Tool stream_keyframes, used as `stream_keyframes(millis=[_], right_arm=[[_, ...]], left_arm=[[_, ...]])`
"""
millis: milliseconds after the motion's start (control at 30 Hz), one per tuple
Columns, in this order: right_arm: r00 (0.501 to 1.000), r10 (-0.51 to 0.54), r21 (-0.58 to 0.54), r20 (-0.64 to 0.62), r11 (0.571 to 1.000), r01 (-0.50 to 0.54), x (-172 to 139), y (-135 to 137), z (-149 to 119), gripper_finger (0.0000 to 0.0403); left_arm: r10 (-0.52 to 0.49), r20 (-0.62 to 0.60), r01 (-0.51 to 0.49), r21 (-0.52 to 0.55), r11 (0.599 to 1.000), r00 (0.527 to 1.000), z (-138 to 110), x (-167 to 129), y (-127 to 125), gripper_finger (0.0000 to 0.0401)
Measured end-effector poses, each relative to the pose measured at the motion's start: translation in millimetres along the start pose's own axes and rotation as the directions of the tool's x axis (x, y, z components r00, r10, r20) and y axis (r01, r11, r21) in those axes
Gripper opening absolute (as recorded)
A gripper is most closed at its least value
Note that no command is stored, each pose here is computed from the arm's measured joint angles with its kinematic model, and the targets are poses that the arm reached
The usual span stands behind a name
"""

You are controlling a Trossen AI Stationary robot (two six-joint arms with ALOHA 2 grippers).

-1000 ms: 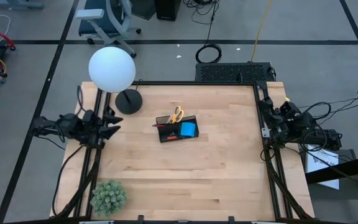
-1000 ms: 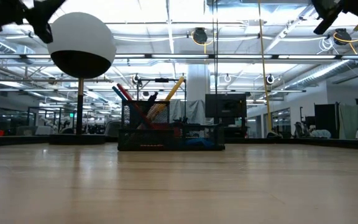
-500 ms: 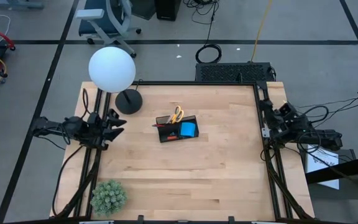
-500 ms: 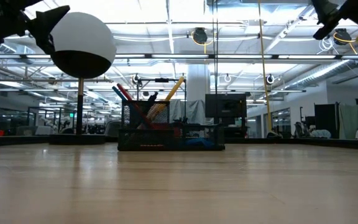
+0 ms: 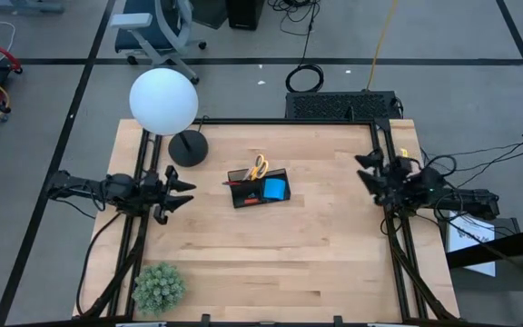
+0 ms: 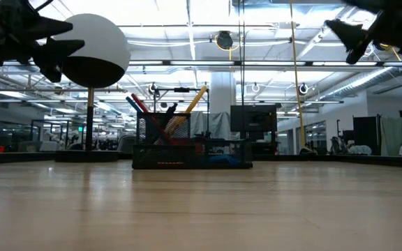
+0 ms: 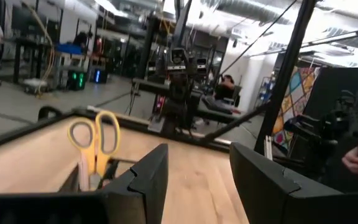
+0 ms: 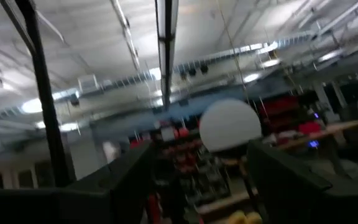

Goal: Pick and place office supplies into organizer
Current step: Return to Home Position

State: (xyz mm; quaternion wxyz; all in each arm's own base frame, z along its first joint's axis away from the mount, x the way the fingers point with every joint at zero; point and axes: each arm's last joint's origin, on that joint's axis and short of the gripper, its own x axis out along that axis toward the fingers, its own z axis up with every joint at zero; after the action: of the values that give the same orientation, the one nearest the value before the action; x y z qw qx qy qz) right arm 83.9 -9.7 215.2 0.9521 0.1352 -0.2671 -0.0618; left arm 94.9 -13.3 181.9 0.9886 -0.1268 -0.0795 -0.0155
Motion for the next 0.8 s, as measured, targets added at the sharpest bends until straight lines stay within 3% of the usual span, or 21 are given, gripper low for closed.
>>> stream_keyframes(millis=[133, 367, 533, 800], right_arm=[[0.982, -0.052, -0.050, -0.182, 0.998, 0.044, -2, -5, -18, 0.0254], [0.900, -0.127, -0.099, -0.418, 0.991, 0.094, -10, -12, -41, 0.0254], [0.882, -0.117, -0.131, -0.457, 0.989, 0.063, -11, -13, -44, 0.0254], [0.879, -0.111, -0.109, -0.464, 0.992, 0.068, -11, -13, -45, 0.0254]], left_arm=[[0.008, -0.033, -0.008, -0.017, 1.000, 0.999, -3, 0, 1, 0.0170], [-0.009, -0.138, 0.029, 0.143, 0.989, 0.990, -12, 0, 2, 0.0170], [-0.007, -0.176, 0.049, 0.235, 0.971, 0.984, -15, 1, 2, 0.0170], [0.003, -0.204, 0.032, 0.169, 0.985, 0.979, -18, 3, 2, 0.0170]])
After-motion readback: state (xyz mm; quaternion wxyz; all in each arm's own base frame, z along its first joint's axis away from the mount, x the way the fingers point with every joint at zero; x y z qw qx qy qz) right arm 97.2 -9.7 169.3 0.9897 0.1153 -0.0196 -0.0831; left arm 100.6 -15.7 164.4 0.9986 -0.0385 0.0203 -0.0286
